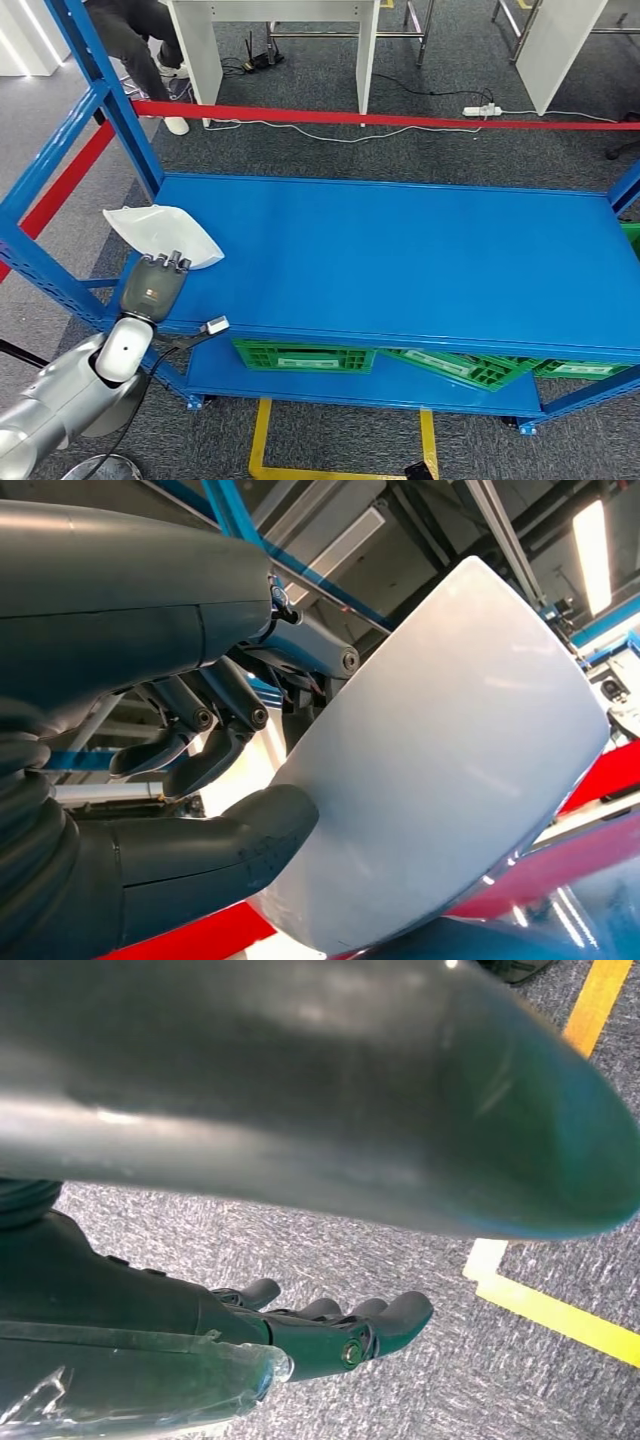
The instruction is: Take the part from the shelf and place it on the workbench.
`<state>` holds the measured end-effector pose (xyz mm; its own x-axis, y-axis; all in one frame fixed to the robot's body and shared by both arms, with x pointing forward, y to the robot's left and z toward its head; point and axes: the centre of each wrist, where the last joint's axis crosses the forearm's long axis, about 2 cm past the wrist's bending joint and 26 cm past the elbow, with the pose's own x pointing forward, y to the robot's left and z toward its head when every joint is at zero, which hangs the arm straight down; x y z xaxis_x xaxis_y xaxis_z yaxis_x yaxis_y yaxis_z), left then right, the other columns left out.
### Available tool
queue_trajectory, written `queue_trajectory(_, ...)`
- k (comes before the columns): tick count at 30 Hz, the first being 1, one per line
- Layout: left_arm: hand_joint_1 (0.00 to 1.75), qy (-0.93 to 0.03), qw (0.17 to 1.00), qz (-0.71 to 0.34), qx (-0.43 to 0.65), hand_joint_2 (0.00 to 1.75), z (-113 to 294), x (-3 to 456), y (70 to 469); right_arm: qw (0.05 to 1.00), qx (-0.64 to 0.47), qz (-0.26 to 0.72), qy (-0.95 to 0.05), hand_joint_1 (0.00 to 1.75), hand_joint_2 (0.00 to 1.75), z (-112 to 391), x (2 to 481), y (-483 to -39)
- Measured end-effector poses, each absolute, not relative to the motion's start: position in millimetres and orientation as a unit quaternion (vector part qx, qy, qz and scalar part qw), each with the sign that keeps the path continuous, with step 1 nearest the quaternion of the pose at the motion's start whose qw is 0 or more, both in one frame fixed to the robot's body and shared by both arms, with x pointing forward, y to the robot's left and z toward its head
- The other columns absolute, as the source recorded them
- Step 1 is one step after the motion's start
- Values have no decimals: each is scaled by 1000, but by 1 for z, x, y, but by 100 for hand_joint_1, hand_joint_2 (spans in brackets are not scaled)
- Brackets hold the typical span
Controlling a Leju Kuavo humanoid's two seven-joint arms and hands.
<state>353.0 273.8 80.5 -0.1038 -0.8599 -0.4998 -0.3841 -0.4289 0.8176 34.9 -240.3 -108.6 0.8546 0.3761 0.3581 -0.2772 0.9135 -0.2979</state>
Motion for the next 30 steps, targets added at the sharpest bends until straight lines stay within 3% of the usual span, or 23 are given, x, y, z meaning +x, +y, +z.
queue_trajectory(30,175,-493,201,-555,639,175,84,355,263,954,-110,172,-219,0,0,-108,40,-236)
